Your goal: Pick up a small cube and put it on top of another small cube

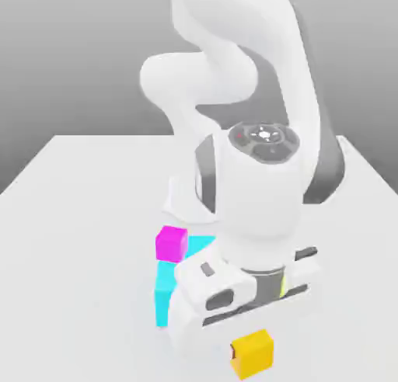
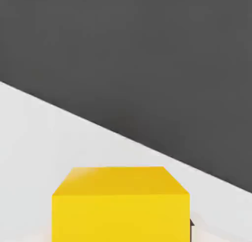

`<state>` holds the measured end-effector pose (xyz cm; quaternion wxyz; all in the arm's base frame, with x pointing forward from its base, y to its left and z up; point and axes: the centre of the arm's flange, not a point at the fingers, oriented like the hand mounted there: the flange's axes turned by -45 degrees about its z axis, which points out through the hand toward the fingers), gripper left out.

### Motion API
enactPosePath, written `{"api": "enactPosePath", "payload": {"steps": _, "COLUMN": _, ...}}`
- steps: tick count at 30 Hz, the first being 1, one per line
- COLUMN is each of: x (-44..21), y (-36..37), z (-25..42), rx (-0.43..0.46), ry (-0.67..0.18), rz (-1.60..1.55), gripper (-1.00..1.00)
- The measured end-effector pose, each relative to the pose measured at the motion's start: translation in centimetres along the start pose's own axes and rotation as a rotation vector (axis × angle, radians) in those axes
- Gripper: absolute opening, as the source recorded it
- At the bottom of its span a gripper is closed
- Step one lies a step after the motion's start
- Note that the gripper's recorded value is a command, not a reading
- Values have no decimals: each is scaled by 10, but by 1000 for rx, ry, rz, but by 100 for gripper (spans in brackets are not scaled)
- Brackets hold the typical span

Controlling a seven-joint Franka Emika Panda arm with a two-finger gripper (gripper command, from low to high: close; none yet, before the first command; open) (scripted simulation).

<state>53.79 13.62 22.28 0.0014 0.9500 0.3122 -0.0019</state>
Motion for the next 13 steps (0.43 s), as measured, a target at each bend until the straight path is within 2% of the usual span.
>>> {"api": "enactPosePath", "payload": {"steps": 6, "x": 86, "y": -122, "z": -15, "rx": 3, "ry": 3, "rz": -406, "gripper": -100}}
{"api": "enactPosePath", "payload": {"steps": 9, "x": 98, "y": -143, "z": 26, "rx": 3, "ry": 4, "rz": -466, "gripper": -100}}
{"api": "enactPosePath", "payload": {"steps": 10, "x": 98, "y": -145, "z": 36, "rx": 3, "ry": 4, "rz": -471, "gripper": 100}}
{"api": "enactPosePath", "payload": {"steps": 13, "x": 98, "y": -145, "z": 36, "rx": 3, "ry": 4, "rz": -471, "gripper": 100}}
